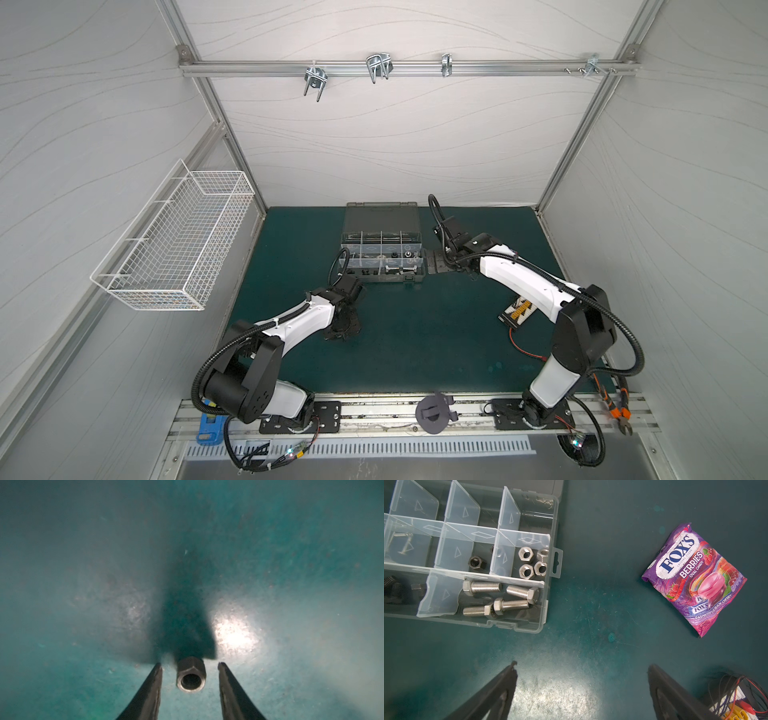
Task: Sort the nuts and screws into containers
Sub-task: 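Lower the left gripper onto the last dark nut while the right gripper withdraws, then close the left gripper on the dark hex nut and lift it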
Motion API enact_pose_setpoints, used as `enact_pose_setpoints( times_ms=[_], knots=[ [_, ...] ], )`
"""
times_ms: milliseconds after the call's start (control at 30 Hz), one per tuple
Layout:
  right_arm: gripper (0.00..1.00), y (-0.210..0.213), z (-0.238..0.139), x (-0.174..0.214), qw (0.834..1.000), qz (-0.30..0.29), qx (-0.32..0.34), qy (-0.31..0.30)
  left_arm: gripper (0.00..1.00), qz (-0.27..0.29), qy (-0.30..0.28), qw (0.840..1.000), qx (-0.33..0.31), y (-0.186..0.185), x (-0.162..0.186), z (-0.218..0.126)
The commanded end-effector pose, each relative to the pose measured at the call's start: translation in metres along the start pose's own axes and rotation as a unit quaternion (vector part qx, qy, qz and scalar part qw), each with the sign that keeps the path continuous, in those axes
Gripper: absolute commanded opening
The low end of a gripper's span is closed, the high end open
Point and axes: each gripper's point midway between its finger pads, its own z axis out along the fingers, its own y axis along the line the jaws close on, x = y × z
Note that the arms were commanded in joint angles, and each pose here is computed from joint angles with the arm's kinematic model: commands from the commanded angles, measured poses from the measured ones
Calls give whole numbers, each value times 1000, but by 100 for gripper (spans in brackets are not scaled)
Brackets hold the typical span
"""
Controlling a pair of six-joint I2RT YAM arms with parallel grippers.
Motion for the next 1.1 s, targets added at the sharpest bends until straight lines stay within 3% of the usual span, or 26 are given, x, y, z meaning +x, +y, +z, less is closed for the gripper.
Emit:
enact_pose_setpoints(
  times_ms=[0, 267, 667, 1067],
  knots=[
    [99, -6, -9, -7, 1000, 13, 9, -6, 43, 4, 5, 1000, 2, -5, -4, -3],
    [99, -7, -9, -8, 1000, 14, 12, -6, 36, 2, 16, 1000, -7, -1, 1, 2],
    [99, -6, -9, -10, 1000, 15, 13, -7, 14, 1, 14, 1000, -8, -1, 1, 1],
    [99, -5, -10, -11, 1000, 18, 11, -7, 10, 4, -11, 1000, 4, -8, -12, -11]
  ],
)
